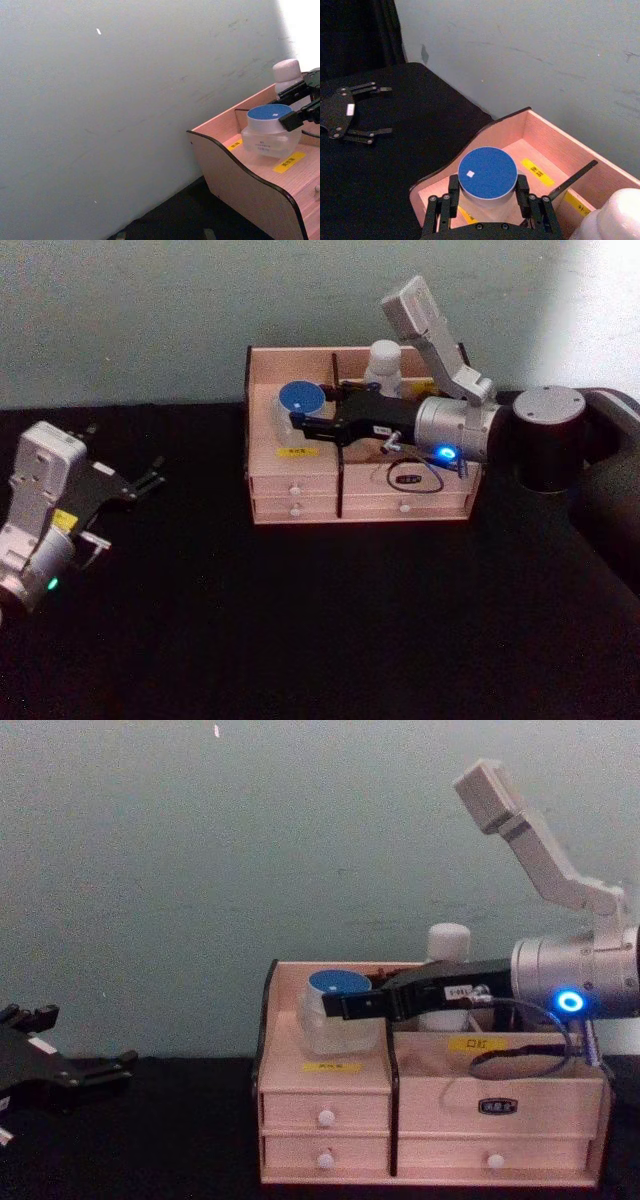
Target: Pick up the facial cleanser and watermelon frost from the table and place them into the tiered storage box.
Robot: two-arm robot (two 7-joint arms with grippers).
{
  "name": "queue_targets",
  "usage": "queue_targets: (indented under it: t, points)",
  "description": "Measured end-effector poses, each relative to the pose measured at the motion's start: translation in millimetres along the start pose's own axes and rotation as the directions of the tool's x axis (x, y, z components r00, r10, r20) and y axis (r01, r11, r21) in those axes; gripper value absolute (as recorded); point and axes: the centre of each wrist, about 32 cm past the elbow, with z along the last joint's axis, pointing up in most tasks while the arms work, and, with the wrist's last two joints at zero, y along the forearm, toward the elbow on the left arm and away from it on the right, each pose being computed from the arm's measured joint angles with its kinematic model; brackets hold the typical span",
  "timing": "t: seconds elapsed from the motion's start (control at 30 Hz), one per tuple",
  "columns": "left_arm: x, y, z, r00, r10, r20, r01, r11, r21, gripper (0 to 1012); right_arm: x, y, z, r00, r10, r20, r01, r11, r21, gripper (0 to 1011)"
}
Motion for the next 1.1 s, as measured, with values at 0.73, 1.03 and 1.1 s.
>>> queue_targets:
  t: [0.73,1.03,1.1]
  points:
    - [0.0,0.0,0.0,1.0000,0.000,0.000,0.000,1.0000,0.000,1001,2.7,8.6,-0.3,0.999,-0.028,-0.030,0.028,0.999,-0.016,689]
    - [0.0,0.0,0.0,1.0000,0.000,0.000,0.000,1.0000,0.000,1001,2.7,8.3,-0.2,0.999,-0.027,-0.029,0.026,1.000,-0.016,690]
    - [0.0,0.0,0.0,1.0000,0.000,0.000,0.000,1.0000,0.000,1001,2.7,8.3,-0.1,0.999,-0.026,-0.028,0.026,1.000,-0.015,708]
